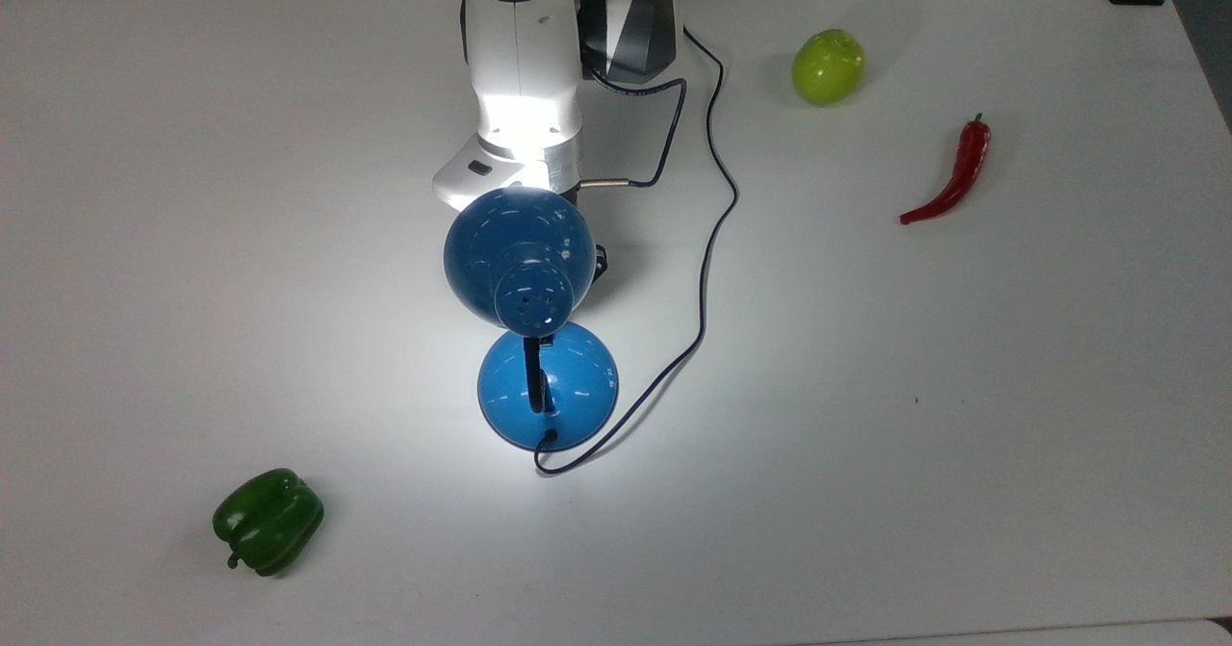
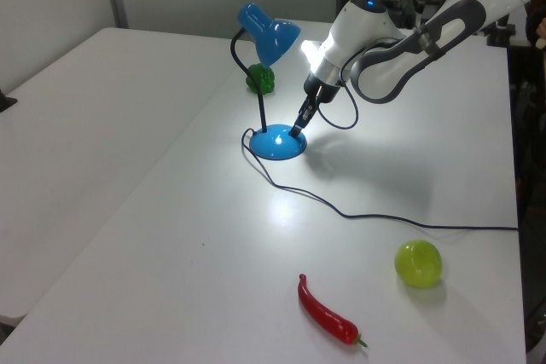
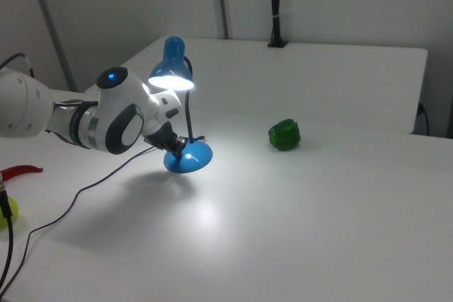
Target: Turn off lamp
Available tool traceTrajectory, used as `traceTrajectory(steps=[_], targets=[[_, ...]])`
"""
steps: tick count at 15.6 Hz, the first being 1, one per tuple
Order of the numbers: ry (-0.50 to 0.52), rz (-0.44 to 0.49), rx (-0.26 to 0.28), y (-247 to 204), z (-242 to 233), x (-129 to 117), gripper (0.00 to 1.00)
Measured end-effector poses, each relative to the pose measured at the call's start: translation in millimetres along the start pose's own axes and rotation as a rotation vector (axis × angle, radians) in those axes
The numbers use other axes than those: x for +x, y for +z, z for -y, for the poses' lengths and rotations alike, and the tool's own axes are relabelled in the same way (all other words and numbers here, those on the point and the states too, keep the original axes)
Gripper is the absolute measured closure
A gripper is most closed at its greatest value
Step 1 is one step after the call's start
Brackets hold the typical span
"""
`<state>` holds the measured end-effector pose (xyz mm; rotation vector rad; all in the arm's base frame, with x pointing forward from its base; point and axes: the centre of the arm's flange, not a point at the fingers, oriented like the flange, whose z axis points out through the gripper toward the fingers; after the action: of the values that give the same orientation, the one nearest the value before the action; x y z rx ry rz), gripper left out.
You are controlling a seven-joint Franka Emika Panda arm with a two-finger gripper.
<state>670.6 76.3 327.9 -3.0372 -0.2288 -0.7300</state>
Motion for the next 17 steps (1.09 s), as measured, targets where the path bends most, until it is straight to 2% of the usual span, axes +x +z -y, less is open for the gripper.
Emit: traceTrajectory(steps=[14,17], targets=[[-0.006,-0.012,0.004,6.1,5.5,-4.2,0.99],[-0.007,0.036,0.010,6.7,7.4,-9.2,0.99]])
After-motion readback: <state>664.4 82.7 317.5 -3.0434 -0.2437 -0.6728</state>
